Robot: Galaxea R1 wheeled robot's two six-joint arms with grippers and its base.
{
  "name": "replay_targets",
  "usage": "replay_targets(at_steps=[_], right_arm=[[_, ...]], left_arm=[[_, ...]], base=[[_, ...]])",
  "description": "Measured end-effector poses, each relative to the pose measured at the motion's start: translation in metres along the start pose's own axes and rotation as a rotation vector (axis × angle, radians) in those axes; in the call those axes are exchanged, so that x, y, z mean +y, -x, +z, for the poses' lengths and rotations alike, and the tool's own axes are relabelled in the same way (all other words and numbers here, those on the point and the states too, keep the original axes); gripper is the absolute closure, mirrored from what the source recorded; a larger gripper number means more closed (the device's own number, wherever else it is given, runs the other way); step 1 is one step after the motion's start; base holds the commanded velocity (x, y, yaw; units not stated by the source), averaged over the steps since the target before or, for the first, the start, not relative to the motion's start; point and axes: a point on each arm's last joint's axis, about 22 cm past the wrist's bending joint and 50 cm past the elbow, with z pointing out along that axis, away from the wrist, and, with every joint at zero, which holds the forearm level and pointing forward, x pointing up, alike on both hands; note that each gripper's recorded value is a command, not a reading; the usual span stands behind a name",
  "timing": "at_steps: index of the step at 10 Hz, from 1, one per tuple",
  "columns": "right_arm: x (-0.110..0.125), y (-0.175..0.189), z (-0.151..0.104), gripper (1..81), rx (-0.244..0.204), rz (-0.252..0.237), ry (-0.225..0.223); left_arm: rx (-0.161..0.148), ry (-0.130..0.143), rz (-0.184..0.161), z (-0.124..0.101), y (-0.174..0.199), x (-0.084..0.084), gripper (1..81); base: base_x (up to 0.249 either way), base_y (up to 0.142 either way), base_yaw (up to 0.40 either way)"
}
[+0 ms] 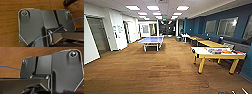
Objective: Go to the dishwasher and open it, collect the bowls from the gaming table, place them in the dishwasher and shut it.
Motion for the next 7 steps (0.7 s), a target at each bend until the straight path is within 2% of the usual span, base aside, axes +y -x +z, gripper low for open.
replay_targets(at_steps=[7], right_arm=[[-0.0076, 0.0003, 0.0027, 1.0, 0.0, 0.002, -0.007]], left_arm=[[-0.003, 0.004, -0.001, 0.0009, 0.0023, 0.0032, 1.0]], base=[[0.17, 0.0, 0.0]])
